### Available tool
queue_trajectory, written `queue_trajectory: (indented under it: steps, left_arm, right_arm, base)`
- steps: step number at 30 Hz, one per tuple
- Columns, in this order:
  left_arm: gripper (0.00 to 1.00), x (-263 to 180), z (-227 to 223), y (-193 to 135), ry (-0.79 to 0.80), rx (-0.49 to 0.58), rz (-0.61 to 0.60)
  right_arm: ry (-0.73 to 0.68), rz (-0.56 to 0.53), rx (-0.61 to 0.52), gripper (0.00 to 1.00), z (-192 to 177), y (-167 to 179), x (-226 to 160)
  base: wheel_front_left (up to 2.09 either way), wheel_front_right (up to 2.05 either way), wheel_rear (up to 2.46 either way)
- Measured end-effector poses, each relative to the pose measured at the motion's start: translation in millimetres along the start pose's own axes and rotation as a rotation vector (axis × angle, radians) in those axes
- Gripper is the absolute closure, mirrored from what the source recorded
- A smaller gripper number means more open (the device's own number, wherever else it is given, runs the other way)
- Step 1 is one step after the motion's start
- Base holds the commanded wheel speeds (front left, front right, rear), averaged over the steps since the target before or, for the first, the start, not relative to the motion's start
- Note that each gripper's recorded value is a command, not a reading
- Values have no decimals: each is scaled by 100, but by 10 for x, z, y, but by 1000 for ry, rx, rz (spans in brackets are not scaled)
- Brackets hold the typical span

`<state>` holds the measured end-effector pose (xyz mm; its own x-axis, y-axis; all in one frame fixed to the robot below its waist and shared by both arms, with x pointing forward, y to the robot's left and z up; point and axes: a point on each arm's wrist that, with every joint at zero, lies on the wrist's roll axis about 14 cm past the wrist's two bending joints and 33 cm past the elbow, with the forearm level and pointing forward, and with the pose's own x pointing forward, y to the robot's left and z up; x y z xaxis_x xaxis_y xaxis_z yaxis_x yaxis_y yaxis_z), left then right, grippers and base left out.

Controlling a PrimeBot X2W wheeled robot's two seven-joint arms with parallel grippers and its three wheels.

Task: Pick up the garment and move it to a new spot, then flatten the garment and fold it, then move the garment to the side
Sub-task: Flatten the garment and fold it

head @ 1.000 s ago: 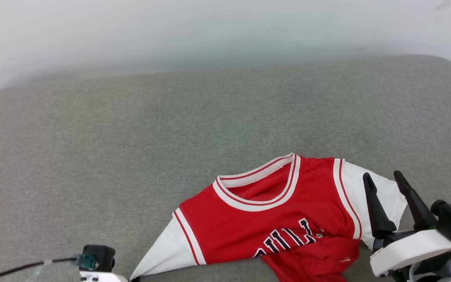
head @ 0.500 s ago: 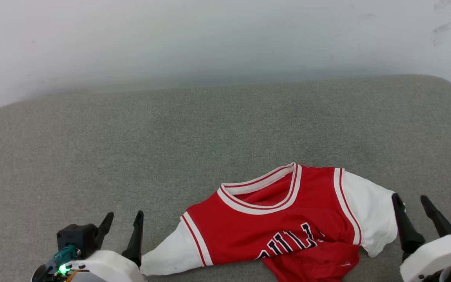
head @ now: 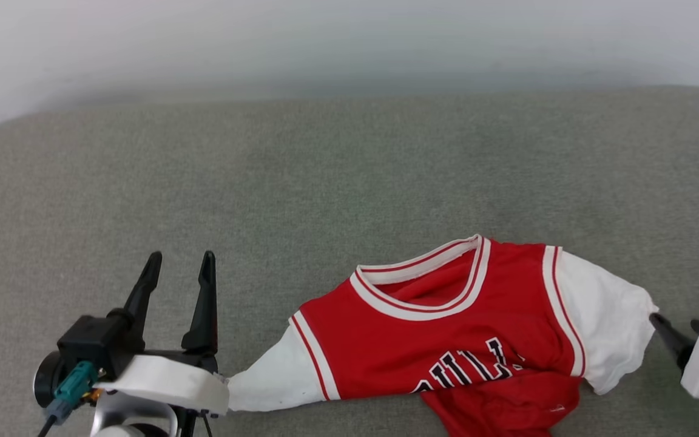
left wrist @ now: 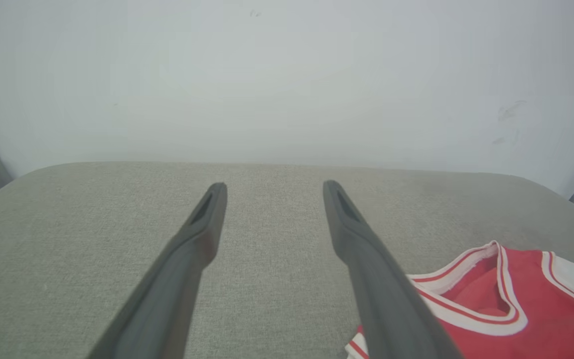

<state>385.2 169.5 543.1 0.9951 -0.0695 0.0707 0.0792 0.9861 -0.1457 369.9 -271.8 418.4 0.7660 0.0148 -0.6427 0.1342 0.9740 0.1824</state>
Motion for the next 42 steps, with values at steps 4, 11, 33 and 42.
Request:
queue_trajectory:
  steps: [4,11,33,42]
  left_arm:
    - [0,92,-25,41,-6,1,7]
    - [0,230,-214,114,31,-7,17]
    - [0,-30,-694,-8,432,-89,-142]
    - [0,-547,-1234,-213,834,-154,-253]
  right_arm:
    - [88,17,-49,0,73,82,247]
    - [272,24,-90,0,-130,161,616]
    - [252,94,-116,100,40,441,431]
    - [211,91,-111,100,1,400,148]
  base:
    - [0,0,0]
    - [0,0,0]
    - [0,0,0]
    - [0,0,0]
